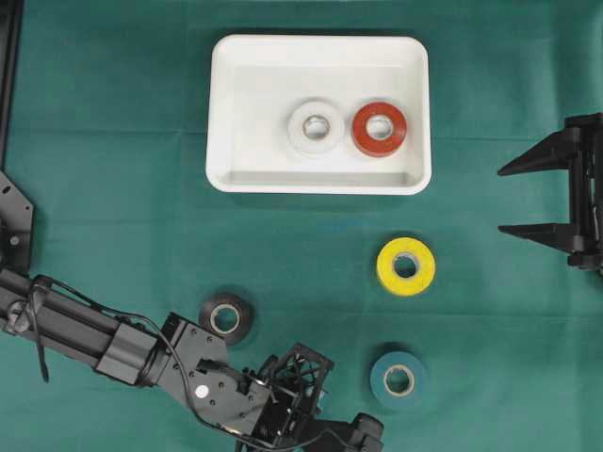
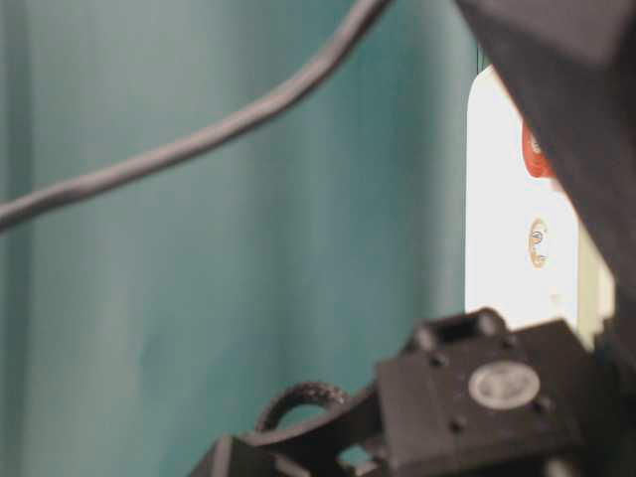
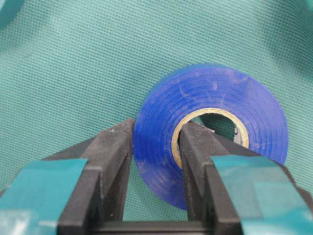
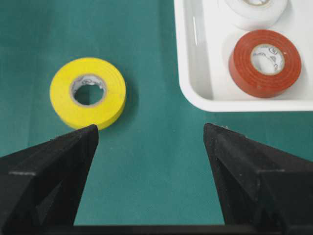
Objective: Pick up the tape from a random location and place it into the white case.
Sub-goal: 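Close the left gripper on the blue tape roll's rim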
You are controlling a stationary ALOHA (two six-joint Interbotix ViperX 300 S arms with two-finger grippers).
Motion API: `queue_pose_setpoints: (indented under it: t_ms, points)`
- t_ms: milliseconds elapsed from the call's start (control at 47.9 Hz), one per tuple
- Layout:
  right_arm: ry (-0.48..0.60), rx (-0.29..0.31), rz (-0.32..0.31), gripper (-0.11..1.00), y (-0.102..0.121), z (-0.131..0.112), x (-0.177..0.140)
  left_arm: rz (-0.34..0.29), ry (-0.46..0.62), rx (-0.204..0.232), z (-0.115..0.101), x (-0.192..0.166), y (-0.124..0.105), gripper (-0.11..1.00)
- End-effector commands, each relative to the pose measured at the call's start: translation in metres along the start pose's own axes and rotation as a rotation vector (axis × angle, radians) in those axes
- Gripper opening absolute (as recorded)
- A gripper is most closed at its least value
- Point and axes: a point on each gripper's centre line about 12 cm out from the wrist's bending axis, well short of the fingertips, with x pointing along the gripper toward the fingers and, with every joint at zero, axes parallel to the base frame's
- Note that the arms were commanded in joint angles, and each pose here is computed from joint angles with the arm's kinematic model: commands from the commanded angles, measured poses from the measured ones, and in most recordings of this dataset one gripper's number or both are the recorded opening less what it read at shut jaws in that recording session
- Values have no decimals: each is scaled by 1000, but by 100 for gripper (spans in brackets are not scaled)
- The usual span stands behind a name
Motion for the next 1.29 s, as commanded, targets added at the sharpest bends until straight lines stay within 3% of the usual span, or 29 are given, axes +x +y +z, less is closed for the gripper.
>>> queue_pose_setpoints:
  t_ms: [0, 334, 856, 1274]
  points:
    - [-20, -1, 3, 82, 1, 8, -1, 4, -57, -1, 16, -17, 1, 22]
    - [-24, 3, 3, 82, 1, 8, -2, 6, -53, 0, 23, -47, 2, 22]
    - [-26, 3, 4, 82, 1, 9, -2, 14, -216, 12, 47, -129, -1, 22]
    - [-26, 6, 4, 82, 1, 9, -3, 23, -125, 20, 54, -175, 1, 22]
